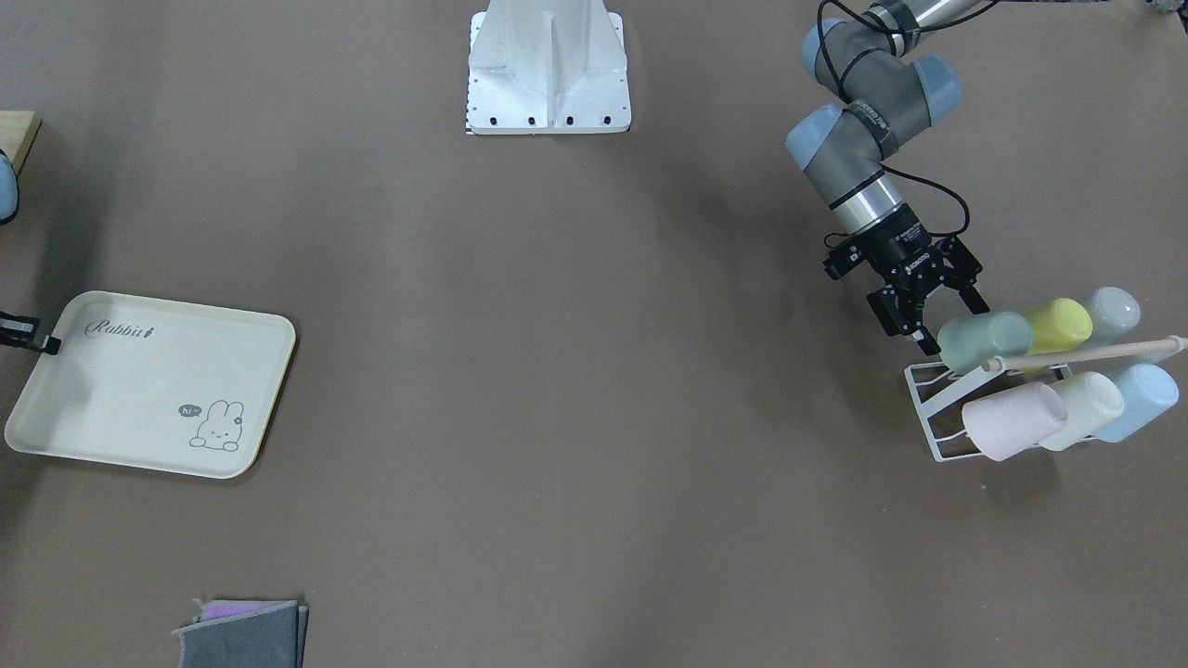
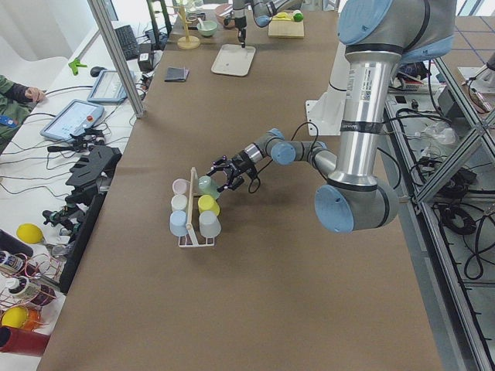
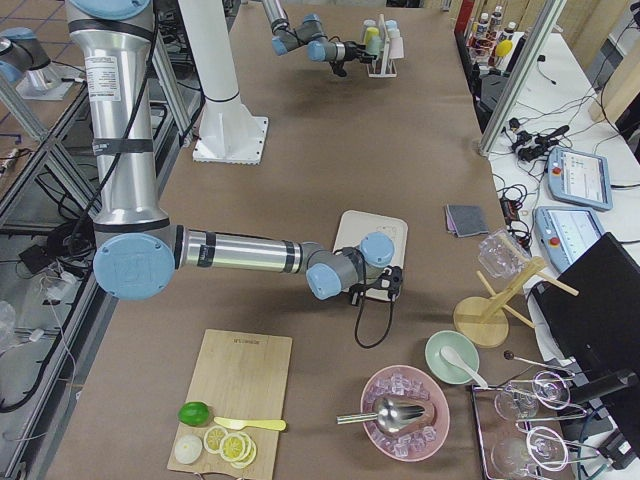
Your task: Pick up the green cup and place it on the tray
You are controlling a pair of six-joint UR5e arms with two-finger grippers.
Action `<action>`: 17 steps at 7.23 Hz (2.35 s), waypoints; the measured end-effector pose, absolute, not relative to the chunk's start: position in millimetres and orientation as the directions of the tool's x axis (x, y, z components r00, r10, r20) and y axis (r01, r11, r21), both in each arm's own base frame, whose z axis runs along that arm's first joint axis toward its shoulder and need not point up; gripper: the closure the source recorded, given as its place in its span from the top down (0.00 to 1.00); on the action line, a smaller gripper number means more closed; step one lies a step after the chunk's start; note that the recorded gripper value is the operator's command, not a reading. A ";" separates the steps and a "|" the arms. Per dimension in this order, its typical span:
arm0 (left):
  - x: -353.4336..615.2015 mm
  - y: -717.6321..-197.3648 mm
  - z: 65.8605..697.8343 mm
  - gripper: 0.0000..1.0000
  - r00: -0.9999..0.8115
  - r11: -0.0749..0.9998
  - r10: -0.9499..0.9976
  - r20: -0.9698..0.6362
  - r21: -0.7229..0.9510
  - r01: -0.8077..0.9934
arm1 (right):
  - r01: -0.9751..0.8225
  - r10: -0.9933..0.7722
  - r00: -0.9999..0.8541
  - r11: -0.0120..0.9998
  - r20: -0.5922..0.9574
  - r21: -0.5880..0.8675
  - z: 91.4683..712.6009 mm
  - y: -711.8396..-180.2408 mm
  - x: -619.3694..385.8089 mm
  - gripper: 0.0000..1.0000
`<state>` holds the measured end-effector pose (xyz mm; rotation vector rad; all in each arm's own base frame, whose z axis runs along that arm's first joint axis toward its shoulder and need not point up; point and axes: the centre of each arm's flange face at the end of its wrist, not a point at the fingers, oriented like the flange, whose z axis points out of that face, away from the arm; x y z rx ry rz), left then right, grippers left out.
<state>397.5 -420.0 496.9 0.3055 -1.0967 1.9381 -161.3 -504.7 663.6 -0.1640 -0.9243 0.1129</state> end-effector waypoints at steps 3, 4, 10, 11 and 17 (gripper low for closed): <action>392.1 -422.9 501.5 0.98 -0.598 -0.234 0.562 0.571 -0.584 -0.777 | 0.021 0.083 0.484 0.994 0.871 -0.106 584.4 -526.1 -165.4 0.00; 391.0 -423.7 503.3 0.98 -0.607 -0.241 0.555 0.569 -0.589 -0.772 | 0.055 0.041 0.438 0.996 0.898 -0.073 549.8 -538.0 -180.1 0.00; 387.7 -425.4 520.3 0.89 -0.619 -0.250 0.535 0.575 -0.592 -0.766 | 0.250 -0.090 0.348 0.968 0.933 0.000 380.7 -538.4 -391.0 0.00; 387.3 -425.7 520.1 0.85 -0.619 -0.247 0.533 0.576 -0.594 -0.765 | 0.236 -0.064 0.372 0.971 0.926 -0.027 364.8 -525.9 -422.9 0.00; 383.7 -425.7 520.3 0.77 -0.615 -0.226 0.523 0.591 -0.599 -0.768 | 0.169 -0.021 0.426 0.984 0.904 -0.057 325.6 -488.4 -500.4 0.00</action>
